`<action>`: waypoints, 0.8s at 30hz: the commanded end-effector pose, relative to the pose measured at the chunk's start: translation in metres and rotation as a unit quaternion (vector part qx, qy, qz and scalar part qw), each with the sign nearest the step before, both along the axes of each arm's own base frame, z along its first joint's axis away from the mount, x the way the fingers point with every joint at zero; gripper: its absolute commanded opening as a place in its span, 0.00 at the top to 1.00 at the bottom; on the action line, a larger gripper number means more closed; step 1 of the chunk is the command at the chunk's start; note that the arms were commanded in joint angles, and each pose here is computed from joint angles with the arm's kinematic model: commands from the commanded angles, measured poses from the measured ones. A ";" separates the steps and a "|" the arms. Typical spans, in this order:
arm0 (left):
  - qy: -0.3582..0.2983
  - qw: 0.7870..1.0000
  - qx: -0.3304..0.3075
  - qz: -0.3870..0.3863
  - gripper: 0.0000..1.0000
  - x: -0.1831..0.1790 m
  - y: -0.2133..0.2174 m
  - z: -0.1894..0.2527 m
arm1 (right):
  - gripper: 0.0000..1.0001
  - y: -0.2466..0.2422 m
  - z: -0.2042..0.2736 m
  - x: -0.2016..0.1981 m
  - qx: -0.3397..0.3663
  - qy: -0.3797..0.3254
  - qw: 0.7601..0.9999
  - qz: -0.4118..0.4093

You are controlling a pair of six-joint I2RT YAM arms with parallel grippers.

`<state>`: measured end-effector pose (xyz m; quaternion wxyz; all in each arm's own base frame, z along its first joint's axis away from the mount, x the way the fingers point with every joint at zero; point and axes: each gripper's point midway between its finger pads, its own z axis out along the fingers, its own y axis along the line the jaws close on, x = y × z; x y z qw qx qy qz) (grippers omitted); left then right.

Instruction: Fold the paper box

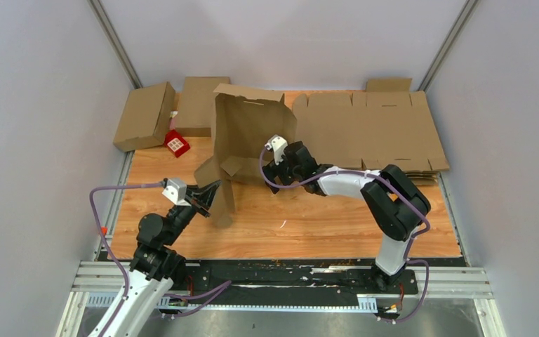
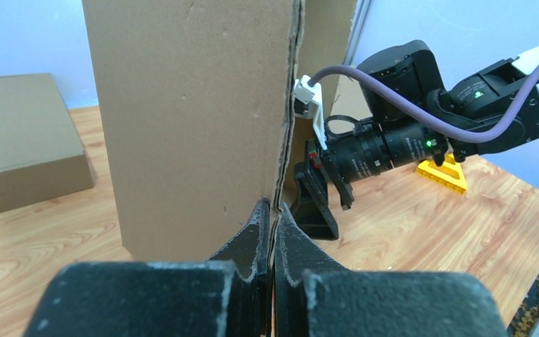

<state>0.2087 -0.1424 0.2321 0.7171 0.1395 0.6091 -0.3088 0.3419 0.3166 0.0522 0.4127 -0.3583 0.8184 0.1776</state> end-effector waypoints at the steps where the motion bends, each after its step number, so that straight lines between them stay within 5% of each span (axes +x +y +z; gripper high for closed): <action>1: 0.003 1.000 -0.002 -0.024 0.98 -0.003 -0.008 0.001 | 0.00 0.018 0.002 -0.002 0.037 0.030 0.999 0.002; 10: 0.035 0.999 0.005 -0.028 0.98 -0.004 -0.009 -0.012 | 0.27 0.012 0.013 0.013 0.146 0.080 0.984 -0.070; 17: 0.053 0.998 0.007 -0.031 0.98 -0.006 -0.010 -0.018 | 0.30 0.020 0.017 0.012 0.182 0.120 0.973 -0.074; 24: 0.057 0.998 0.007 -0.036 0.98 -0.007 -0.011 -0.022 | 0.48 0.013 0.034 0.013 0.240 0.144 0.956 -0.089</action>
